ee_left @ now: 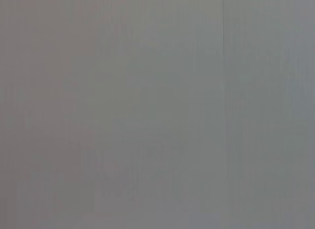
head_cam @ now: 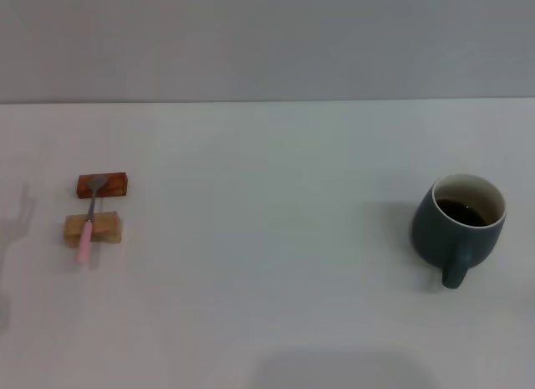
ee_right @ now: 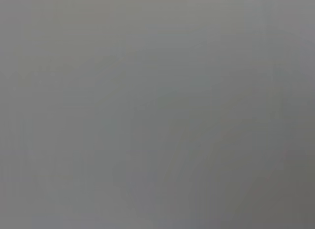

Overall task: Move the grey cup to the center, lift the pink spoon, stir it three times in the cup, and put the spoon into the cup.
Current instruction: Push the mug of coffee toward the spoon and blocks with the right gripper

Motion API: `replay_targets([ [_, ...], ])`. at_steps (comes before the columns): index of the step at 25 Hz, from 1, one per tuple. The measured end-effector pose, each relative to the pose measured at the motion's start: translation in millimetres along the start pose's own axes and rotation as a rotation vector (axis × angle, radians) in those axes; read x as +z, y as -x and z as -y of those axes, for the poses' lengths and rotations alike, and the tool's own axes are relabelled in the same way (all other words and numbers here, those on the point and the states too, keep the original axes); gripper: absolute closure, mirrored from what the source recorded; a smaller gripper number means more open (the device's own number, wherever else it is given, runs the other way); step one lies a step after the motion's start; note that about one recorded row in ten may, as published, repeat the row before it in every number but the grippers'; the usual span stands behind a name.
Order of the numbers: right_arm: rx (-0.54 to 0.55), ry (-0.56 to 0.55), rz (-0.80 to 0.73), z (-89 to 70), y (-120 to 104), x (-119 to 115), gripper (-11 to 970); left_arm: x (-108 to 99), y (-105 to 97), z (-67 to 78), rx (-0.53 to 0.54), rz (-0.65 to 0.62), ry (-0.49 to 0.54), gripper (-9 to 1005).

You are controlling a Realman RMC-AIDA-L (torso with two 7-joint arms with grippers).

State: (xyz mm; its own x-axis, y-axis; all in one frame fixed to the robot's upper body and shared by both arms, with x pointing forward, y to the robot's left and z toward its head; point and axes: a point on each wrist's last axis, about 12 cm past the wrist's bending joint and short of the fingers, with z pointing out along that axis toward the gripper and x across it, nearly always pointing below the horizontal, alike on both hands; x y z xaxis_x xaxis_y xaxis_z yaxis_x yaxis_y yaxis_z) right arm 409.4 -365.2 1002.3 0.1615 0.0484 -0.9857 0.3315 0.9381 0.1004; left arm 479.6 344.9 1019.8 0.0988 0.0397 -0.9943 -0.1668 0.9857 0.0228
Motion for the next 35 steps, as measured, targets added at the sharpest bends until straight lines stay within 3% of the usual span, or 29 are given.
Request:
replay_targets([
  [9, 0.001, 0.007, -0.035, -3.3, -3.8, 10.4, 960, -0.9, -2.2, -1.5, 0.008, -0.012, 0.002, 169],
  [14, -0.02, 0.006, -0.131, -5.8, -13.8, 29.8, 959, -1.2, -5.0, -3.8, 0.014, -0.032, 0.009, 169],
  [19, -0.022, 0.05, -0.188, -24.5, -19.0, 53.8, 960, -0.8, -5.7, -4.7, 0.01, -0.038, 0.019, 169],
  [26, -0.016, 0.081, -0.193, -35.3, -19.0, 61.8, 960, 0.8, -4.6, -4.1, 0.009, -0.033, 0.017, 169],
  [35, -0.025, 0.202, -0.243, -65.6, -23.7, 72.2, 960, 4.4, -3.0, -1.5, 0.007, -0.025, 0.008, 170],
])
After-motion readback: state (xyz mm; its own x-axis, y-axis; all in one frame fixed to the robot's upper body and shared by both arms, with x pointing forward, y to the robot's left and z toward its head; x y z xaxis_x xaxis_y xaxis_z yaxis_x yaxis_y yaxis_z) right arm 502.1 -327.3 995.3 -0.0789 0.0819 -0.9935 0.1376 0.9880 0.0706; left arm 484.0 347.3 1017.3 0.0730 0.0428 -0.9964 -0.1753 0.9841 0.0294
